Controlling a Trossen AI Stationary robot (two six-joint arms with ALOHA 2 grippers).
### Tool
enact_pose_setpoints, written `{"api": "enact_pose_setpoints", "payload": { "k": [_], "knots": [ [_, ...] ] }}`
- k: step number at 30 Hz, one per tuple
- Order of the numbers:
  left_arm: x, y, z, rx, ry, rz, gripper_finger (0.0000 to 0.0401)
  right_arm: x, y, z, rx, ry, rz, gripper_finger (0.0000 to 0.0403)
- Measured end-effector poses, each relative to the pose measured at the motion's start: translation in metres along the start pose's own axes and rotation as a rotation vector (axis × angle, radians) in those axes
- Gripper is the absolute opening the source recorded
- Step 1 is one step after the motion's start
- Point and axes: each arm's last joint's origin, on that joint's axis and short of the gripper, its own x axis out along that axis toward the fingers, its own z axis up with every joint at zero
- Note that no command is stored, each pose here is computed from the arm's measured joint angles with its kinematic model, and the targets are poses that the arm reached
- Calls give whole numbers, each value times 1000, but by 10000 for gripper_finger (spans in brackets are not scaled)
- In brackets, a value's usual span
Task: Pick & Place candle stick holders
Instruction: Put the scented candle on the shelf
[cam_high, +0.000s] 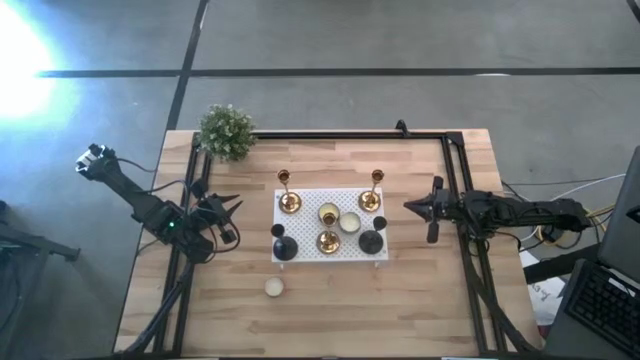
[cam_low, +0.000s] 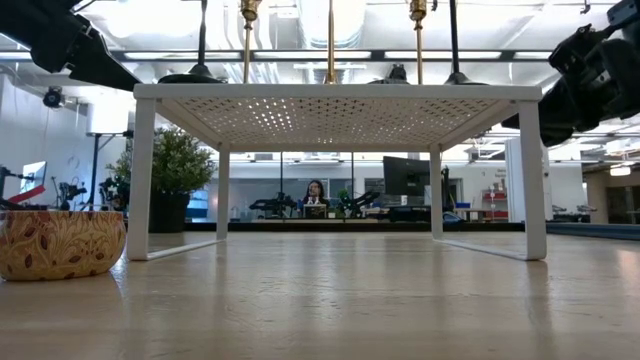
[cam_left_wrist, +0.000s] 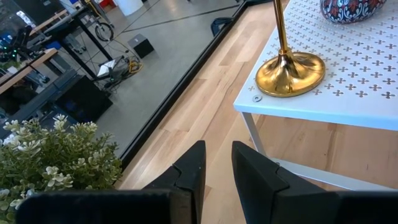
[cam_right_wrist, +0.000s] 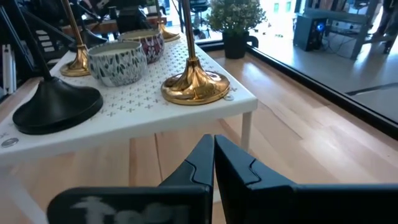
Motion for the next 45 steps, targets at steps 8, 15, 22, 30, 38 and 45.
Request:
{"api": "enact_pose_setpoints", "payload": {
  "k": [8, 15, 22, 30, 38, 45],
  "knots": [
    [0, 0, 0, 0, 0, 0, 83, 0, 0, -1, -2, 3, 0, 8],
    [0, 0, 0, 0, 0, 0, 83, 0, 0, -1, -3, 3, 0, 8],
    [0, 0, 0, 0, 0, 0, 83, 0, 0, -1, -3, 3, 0, 8],
    [0, 0, 0, -7, 0, 0, 83, 0, 0, -1, -3, 3, 1, 9],
    [0, -1, 1, -33, -5, -4, 83, 0, 0, -1, -3, 3, 1, 9],
    [0, -2, 1, -37, -7, -1, 83, 0, 0, -1, -3, 3, 0, 9]
  ]
}}
